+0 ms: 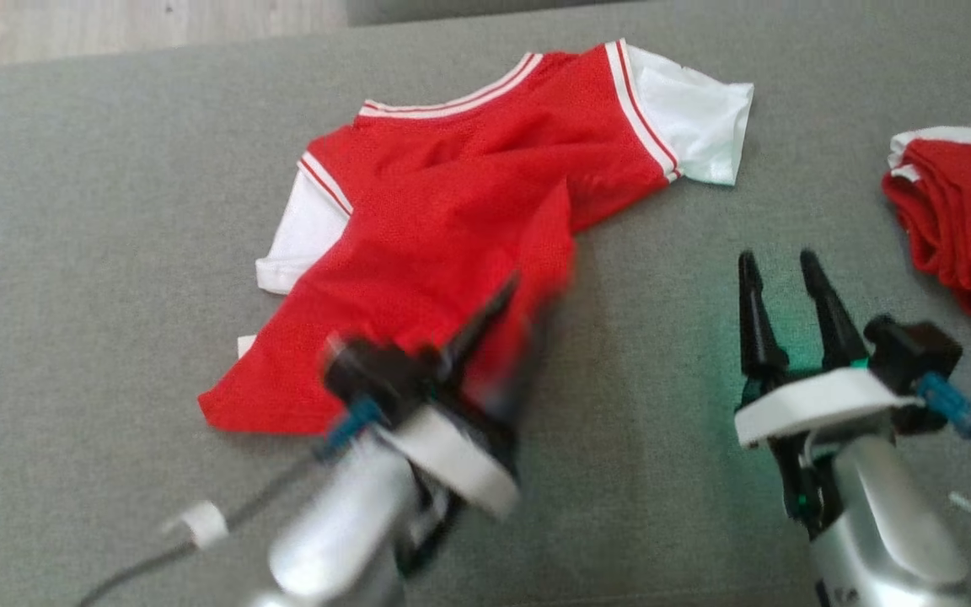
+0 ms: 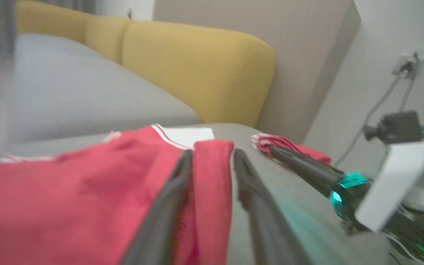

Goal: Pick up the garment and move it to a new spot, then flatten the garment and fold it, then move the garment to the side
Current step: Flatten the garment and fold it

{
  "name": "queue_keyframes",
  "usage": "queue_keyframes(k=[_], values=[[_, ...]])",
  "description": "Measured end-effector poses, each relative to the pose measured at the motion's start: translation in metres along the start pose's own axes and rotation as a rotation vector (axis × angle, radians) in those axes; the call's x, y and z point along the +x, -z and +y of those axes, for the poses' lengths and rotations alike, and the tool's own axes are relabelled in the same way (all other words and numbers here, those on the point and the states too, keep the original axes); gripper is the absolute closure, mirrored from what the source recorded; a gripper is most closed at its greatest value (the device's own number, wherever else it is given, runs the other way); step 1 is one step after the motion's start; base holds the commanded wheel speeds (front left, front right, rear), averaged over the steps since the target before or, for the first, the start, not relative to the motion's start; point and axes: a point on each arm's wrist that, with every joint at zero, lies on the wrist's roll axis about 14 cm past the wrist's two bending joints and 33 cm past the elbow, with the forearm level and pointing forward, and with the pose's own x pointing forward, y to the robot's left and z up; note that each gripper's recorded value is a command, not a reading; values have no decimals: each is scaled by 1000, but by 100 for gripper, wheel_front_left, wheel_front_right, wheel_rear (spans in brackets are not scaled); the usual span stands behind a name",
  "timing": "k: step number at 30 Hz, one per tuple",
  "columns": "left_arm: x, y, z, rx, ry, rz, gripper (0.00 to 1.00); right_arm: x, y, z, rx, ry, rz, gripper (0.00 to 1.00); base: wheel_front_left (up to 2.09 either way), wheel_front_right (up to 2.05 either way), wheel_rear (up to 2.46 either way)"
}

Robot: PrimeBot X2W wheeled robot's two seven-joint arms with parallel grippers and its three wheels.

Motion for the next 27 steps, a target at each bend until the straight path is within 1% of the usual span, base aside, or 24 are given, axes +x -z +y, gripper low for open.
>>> queue_keyframes(k=[2,4,6,8,10,12,15,18,22,23,27], values=[[-14,25,-25,-41,43,68,0,-8,6,1,3,2,17,0,0,0,0],[-28,48,-42,-87,63,135,0,-14,13,0,6,6,37,0,0,0,0],[-39,65,-50,-123,65,185,0,-17,16,0,8,10,44,0,0,0,0],[-46,73,-48,-149,43,208,0,-16,15,-1,8,12,42,0,0,0,0],[-48,67,-27,-165,-27,183,0,-15,15,-1,5,13,41,0,0,0,0],[-50,56,4,-161,-127,142,0,-14,15,0,4,10,43,0,0,0,0],[-60,41,54,-90,-302,100,0,-13,16,3,3,-1,46,0,0,0,0],[-79,41,94,-52,-457,106,0,-13,18,6,2,-9,53,0,0,0,0],[-108,66,118,-14,-574,195,0,-15,21,6,4,-9,61,0,0,0,0],[-121,76,128,-3,-630,233,0,-15,23,4,4,-3,67,0,0,0,0],[-141,87,147,28,-725,291,0,-17,25,0,5,6,74,0,0,0,0]])
